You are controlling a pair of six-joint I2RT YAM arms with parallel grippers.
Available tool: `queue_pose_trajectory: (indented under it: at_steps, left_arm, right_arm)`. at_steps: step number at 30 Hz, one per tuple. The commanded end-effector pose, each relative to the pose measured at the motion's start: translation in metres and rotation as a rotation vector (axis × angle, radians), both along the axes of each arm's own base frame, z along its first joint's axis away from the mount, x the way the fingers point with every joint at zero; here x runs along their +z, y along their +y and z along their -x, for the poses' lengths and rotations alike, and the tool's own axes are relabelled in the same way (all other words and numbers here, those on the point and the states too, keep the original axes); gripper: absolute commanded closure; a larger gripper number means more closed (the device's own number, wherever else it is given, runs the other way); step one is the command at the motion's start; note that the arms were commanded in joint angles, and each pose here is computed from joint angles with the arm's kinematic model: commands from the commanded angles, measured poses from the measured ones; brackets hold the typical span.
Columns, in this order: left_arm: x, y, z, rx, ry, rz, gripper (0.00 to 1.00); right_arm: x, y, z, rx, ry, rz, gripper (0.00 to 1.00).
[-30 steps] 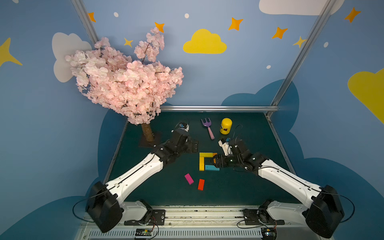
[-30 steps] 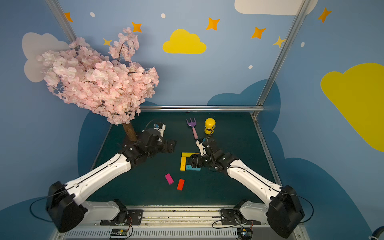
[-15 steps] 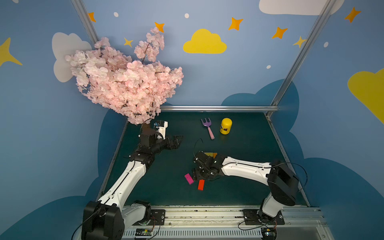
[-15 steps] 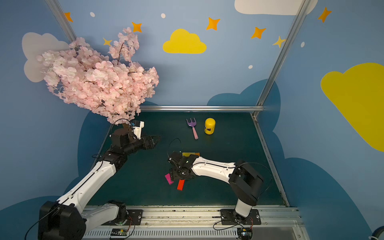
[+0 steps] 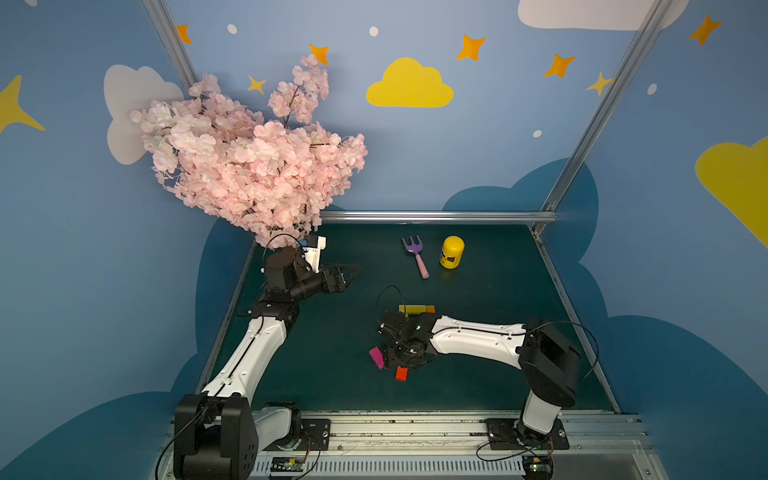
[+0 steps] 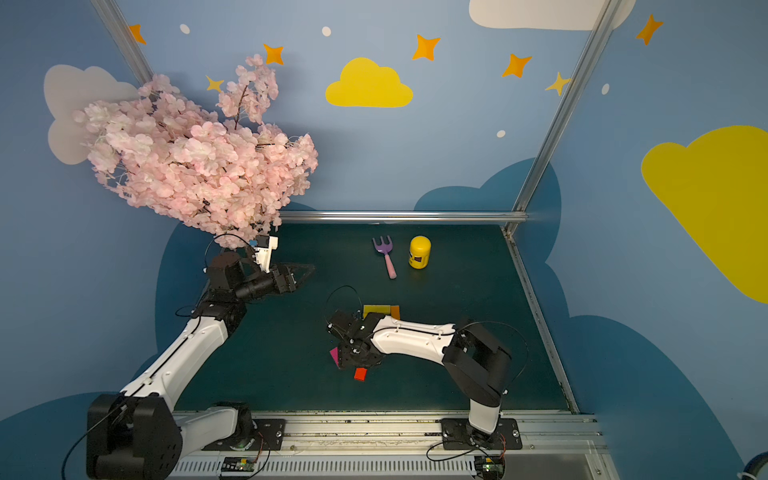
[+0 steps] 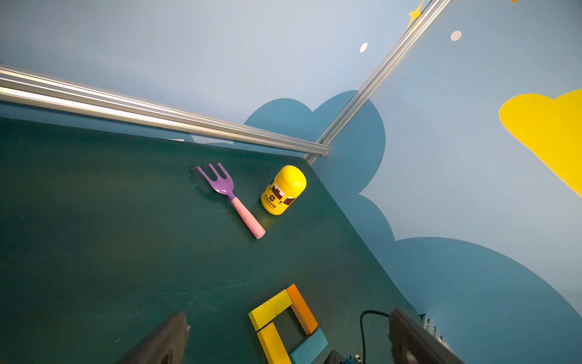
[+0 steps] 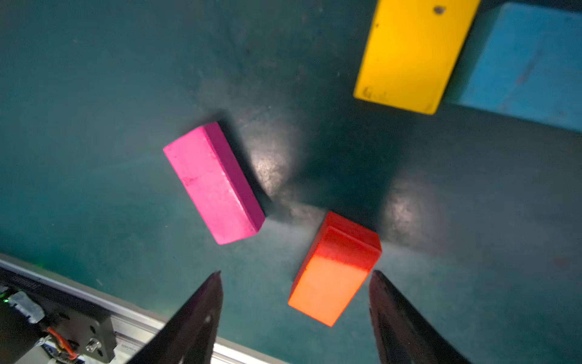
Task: Assemble the letter p with building blocks
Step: Assemble the building block at the center of the board.
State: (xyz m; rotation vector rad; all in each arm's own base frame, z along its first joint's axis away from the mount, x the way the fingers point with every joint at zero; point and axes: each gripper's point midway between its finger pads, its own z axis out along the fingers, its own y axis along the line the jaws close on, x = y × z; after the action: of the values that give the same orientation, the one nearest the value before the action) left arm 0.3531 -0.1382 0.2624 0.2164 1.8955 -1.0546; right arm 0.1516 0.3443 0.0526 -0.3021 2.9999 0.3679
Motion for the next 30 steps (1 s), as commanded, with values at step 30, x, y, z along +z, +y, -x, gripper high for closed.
queue_pose_trajectory:
  at_steps: [30]
  left_arm:
    - [-0.002,-0.006,0.005,-0.057,0.004,0.030,0.00]
  right_arm:
    - [-0.028,-0.015,-0.001,-0.055,0.110,0.084,0.50]
